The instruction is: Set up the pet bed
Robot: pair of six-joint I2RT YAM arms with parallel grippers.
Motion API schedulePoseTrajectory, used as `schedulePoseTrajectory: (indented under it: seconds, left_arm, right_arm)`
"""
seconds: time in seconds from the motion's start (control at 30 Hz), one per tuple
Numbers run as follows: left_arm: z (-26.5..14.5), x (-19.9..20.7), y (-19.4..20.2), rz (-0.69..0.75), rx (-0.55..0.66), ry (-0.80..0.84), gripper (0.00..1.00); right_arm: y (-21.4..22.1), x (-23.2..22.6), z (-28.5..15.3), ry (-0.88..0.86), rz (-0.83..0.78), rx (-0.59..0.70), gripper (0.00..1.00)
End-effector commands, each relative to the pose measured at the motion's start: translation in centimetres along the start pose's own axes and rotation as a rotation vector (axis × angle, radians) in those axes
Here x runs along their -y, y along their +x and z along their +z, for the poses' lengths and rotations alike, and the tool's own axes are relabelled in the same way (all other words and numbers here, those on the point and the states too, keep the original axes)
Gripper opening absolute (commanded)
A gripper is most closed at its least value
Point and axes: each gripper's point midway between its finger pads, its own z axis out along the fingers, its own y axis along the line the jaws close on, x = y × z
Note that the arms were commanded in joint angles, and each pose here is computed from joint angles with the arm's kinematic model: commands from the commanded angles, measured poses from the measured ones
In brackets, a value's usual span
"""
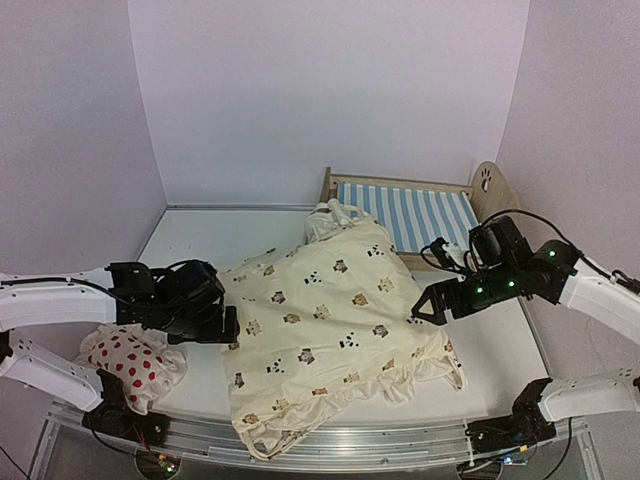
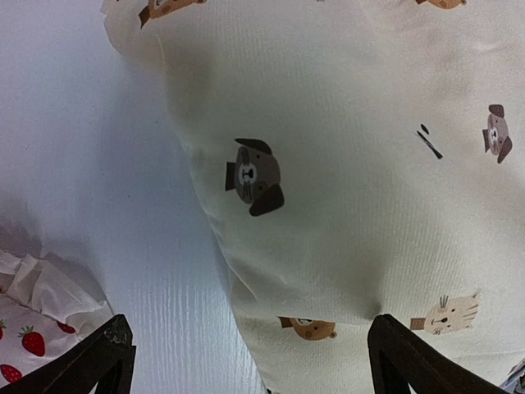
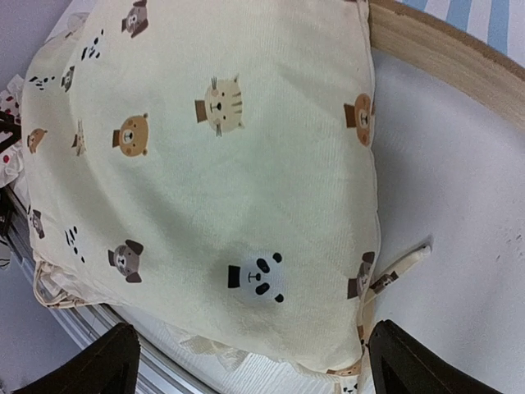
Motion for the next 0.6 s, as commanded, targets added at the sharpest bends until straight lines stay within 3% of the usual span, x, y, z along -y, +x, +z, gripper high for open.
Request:
schedulePoseTrajectory:
  seconds: [0.0, 0.23, 0.57]
  left_arm:
    - [0.4, 1.7, -0.4, -0.011, 0.002, 0.098, 0.99]
    - [1.9, 1.7, 0.3, -0.015, -0.016, 0.128, 0.99]
    - [4.3, 3.3, 2.9, 0.034, -0.138, 0.232, 0.99]
  right_arm:
    - [-3.1, -0.1, -1.9, 0.042, -0.049, 0.091, 0.98]
    - [-5.9, -0.1, 0.1, 0.032, -0.083, 0.064, 0.98]
    - [-7.4, 0.1, 5.3, -0.238, 0.065, -0.035, 0.98]
